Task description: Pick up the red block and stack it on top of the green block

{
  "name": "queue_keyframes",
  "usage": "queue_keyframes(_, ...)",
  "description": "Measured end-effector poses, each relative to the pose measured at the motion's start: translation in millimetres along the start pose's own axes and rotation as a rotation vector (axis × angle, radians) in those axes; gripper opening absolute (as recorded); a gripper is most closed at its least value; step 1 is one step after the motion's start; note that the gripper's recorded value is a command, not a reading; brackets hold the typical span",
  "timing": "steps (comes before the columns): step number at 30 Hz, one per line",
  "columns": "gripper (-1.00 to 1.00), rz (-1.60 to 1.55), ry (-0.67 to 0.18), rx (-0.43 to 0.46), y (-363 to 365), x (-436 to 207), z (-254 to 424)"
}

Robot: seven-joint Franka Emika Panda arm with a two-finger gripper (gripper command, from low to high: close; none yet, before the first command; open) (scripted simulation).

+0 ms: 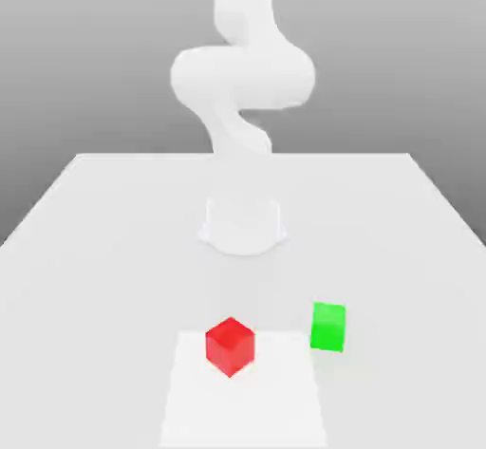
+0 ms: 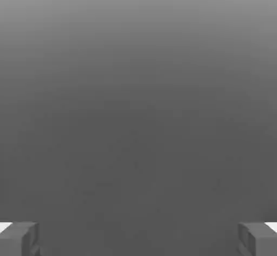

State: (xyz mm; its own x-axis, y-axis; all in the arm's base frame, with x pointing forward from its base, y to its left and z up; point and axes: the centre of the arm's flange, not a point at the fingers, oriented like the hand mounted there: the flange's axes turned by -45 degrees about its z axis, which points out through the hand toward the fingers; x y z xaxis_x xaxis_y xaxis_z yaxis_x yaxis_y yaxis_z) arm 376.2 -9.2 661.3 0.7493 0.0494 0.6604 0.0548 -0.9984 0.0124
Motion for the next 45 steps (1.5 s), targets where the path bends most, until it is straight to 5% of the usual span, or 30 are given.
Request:
queue_keyframes(9, 0.0, -0.295, -0.322, 0.122, 8.1, -106.3, 205.1)
queue_keyframes(18, 0.0, -0.661, -0.661, 0.258, 2.4, -298.2, 326.7)
queue_keyframes(28, 0.0, -0.687, -0.683, 0.27, 2.0, -350.4, 374.8)
queue_keyframes(29, -1.0, -0.686, -0.684, 0.27, 1.8, -353.9, 377.4)
queue_keyframes(45, -1.0, -0.685, -0.682, 0.269, 3.8, -316.9, 338.2)
